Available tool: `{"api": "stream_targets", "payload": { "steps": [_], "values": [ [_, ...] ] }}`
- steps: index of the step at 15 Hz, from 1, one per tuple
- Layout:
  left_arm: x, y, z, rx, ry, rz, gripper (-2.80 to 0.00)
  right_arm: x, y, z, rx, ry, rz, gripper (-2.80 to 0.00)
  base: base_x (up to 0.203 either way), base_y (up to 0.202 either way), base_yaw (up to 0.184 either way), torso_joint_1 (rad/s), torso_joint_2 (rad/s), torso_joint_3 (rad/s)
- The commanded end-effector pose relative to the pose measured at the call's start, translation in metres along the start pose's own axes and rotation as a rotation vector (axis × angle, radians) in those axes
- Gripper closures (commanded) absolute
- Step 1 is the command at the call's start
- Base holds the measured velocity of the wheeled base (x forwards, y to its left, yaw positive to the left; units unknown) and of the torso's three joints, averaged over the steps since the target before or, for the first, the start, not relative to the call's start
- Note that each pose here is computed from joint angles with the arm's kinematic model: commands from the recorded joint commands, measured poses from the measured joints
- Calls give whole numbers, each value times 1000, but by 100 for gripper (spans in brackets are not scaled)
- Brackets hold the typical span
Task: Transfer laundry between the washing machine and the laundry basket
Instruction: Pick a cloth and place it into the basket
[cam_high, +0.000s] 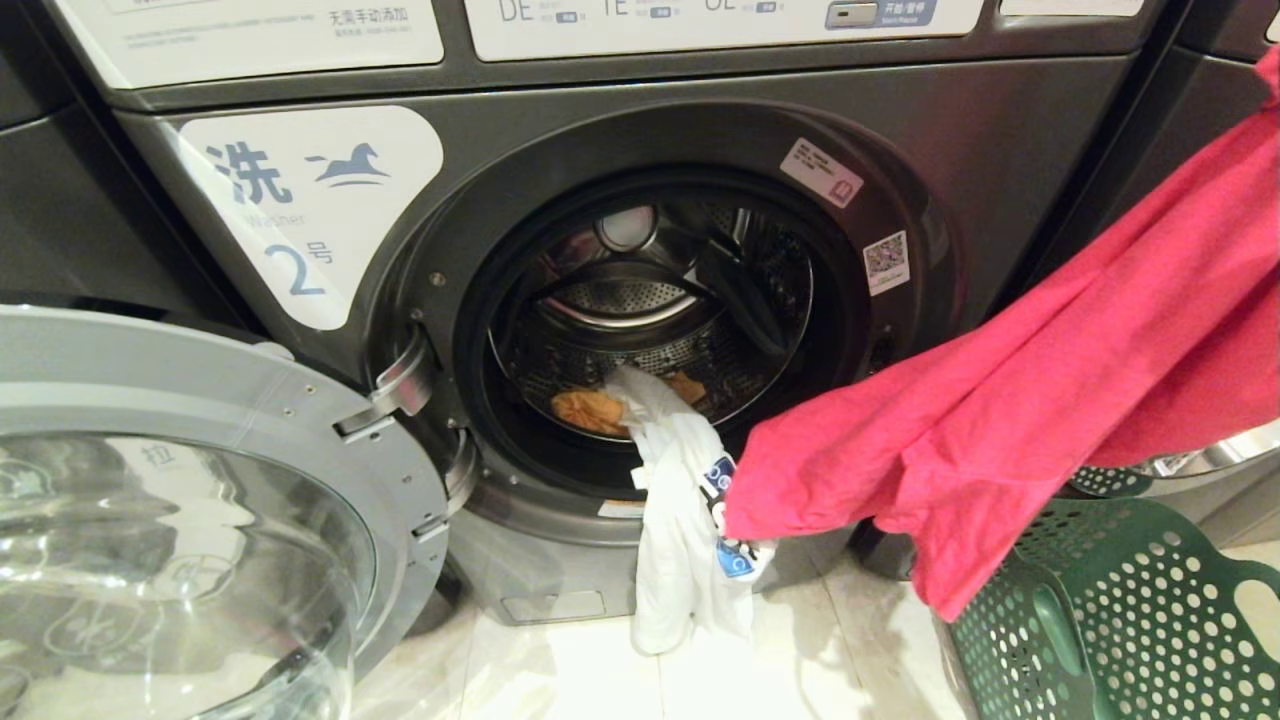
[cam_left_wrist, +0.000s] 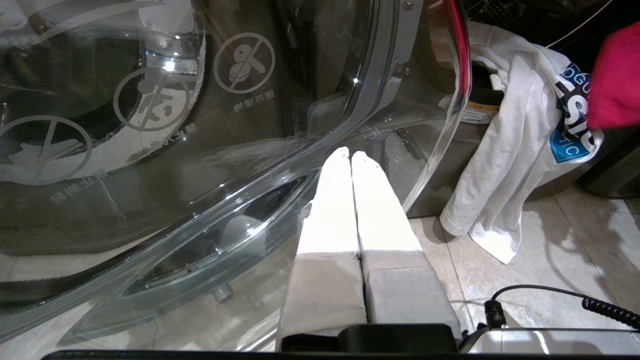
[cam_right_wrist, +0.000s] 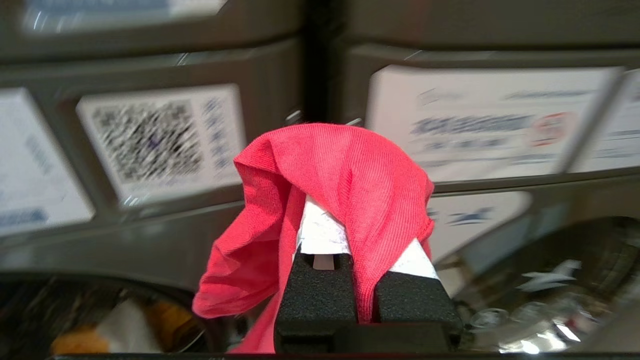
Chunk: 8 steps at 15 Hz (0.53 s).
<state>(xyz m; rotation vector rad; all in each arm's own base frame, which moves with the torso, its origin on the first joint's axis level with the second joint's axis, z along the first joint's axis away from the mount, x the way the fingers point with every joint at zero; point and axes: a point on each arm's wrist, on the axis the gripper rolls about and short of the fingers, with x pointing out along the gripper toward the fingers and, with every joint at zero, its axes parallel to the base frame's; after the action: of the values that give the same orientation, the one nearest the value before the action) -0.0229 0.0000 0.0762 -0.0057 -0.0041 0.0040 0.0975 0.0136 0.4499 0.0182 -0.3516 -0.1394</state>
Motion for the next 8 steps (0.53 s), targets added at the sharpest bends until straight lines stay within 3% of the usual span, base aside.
{"api": "stream_targets", "payload": {
  "steps": [1,6,8],
  "values": [
    [0,0,0,0,-1,1,0,-11,-10,21,2,-40,-54,0,0,0,0,0,0,0],
    [0,0,0,0,-1,1,0,-35,-25,43,-42,-46,-174,0,0,0,0,0,0,0],
    [0,0,0,0,-1,1,0,-44,-30,38,-74,18,-263,0,0,0,0,0,0,0]
  ]
}}
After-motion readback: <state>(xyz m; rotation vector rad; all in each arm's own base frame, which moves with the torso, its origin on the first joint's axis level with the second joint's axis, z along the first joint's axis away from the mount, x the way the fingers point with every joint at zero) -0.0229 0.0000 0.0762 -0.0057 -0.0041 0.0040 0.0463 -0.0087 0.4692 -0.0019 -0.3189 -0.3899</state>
